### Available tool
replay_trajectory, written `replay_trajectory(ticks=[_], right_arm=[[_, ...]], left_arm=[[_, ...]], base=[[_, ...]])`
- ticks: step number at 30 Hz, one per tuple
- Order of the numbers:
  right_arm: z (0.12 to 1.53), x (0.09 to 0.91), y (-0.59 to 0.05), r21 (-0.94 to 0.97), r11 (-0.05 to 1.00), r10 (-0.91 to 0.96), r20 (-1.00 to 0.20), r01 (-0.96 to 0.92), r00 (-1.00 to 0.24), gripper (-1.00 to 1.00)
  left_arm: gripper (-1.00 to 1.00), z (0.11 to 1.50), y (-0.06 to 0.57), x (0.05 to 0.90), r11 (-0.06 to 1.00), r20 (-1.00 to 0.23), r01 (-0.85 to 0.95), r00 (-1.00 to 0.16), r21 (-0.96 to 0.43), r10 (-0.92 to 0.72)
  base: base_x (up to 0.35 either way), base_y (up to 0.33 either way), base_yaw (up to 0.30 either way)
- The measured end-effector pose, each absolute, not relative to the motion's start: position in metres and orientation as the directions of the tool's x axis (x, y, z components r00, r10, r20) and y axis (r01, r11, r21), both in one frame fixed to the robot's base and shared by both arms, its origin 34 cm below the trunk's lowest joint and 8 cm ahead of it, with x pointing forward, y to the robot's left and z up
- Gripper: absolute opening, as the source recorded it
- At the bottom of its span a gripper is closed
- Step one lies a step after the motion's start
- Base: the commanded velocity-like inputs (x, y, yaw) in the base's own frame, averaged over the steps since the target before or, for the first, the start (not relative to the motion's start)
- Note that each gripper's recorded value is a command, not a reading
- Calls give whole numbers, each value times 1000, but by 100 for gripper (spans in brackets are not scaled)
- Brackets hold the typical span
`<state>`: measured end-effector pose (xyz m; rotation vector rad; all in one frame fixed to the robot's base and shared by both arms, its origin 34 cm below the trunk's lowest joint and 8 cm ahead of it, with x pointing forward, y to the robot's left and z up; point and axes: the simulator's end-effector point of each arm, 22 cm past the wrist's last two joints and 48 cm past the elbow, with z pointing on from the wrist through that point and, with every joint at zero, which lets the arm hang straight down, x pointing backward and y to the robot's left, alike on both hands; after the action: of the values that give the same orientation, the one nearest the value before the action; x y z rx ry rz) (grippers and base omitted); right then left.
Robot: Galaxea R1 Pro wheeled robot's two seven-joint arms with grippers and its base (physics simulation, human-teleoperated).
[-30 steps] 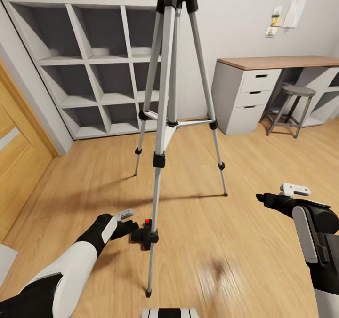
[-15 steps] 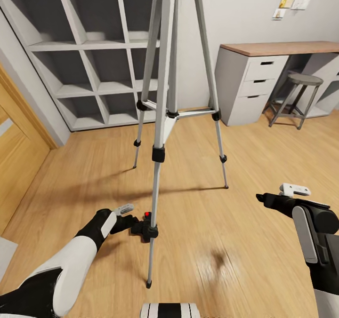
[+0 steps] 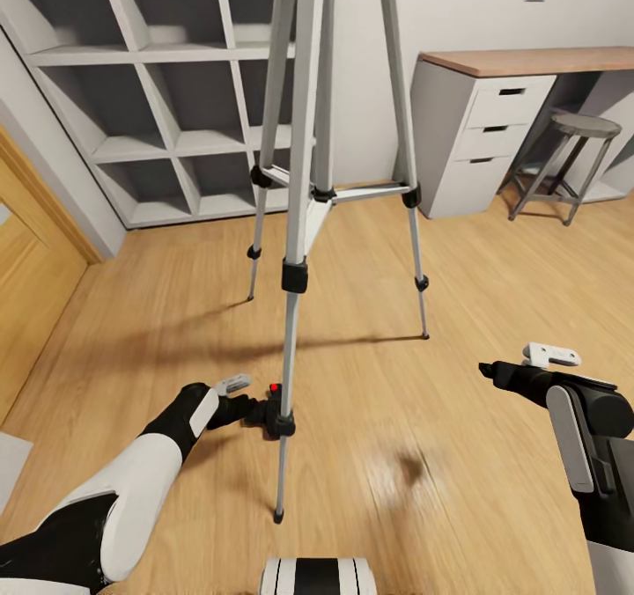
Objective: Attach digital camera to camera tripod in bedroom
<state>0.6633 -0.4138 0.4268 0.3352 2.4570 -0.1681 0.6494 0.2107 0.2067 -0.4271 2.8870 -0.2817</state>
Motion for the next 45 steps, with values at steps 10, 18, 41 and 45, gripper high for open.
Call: replay_trajectory(ticks=[10, 18, 41, 45], right_arm=[[403, 660, -415, -49, 959, 198, -590, 280, -783, 100], [386, 659, -419, -61, 957, 200, -570, 283, -797, 100], [331, 647, -419, -89, 958, 197, -493, 274, -847, 100], [321, 644, -419, -93, 958, 197, -479, 273, -855, 100]], left_arm=[[100, 197, 210, 660, 939, -158, -265, -940, -218, -302], [100, 193, 205, 671, 940, -125, -258, -949, -222, -290], [100, 148, 201, 659, 972, -69, -172, -980, -161, -185], [100, 138, 202, 654, 973, -53, -172, -982, -157, -182]], base=[[0, 0, 0], [0, 0, -36], [0, 0, -104], [0, 0, -9]])
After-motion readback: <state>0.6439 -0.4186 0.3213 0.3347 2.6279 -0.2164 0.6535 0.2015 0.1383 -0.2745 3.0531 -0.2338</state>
